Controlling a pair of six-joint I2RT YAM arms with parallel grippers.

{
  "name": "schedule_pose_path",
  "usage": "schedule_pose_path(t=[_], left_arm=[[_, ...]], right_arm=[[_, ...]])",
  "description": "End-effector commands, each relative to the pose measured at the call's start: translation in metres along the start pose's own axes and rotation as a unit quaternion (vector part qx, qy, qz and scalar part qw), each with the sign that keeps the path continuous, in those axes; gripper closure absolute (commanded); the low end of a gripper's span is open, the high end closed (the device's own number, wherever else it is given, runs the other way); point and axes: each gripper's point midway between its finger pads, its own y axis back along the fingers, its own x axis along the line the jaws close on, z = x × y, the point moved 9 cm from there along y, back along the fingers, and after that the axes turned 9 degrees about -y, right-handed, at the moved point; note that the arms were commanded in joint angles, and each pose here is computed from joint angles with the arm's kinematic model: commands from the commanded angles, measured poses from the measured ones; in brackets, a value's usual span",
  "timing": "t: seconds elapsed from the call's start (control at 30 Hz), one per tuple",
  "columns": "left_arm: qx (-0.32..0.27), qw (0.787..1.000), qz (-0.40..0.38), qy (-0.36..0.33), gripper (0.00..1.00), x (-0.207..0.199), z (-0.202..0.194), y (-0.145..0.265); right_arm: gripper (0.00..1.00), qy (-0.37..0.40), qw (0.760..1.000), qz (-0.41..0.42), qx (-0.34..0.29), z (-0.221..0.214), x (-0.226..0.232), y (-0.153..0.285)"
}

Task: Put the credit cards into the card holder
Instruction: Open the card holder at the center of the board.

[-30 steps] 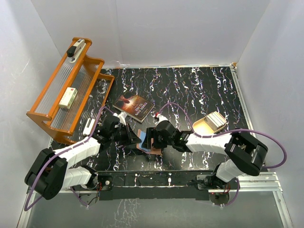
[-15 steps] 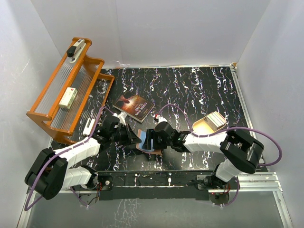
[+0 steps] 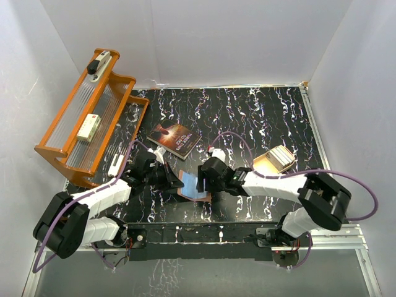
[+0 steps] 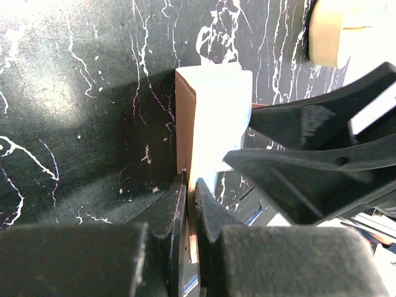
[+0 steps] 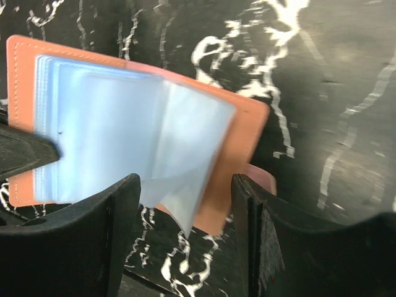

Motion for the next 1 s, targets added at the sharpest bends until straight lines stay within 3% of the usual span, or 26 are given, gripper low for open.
schedule_pose_path(t=[0.0,0.33,0.7,0.97], left_arm=[[0.008,1.0,-0.009,-0.007,1.0,-0.006,0.003,0.002],[0.008,1.0,-0.022,-0.004,1.0,-0.008,0.004,0.0],[0.008,1.0,-0.019,-0.001,1.0,-0.007,0.003,0.001],[0.008,1.0,-0.019,0.002,1.0,-0.008,0.003,0.001]], right_arm=[[0.42,0.007,0.995,-0.061,-0.076,0.026,-0.004,0.035],[0.54,0.009,0.996,0.047,-0.073,0.039,0.04,0.039],[0.38,0.013,0.996,0.085,-0.016,0.018,0.048,0.008],[0.37,0.013,0.997,0.077,-0.001,0.005,0.037,-0.006]])
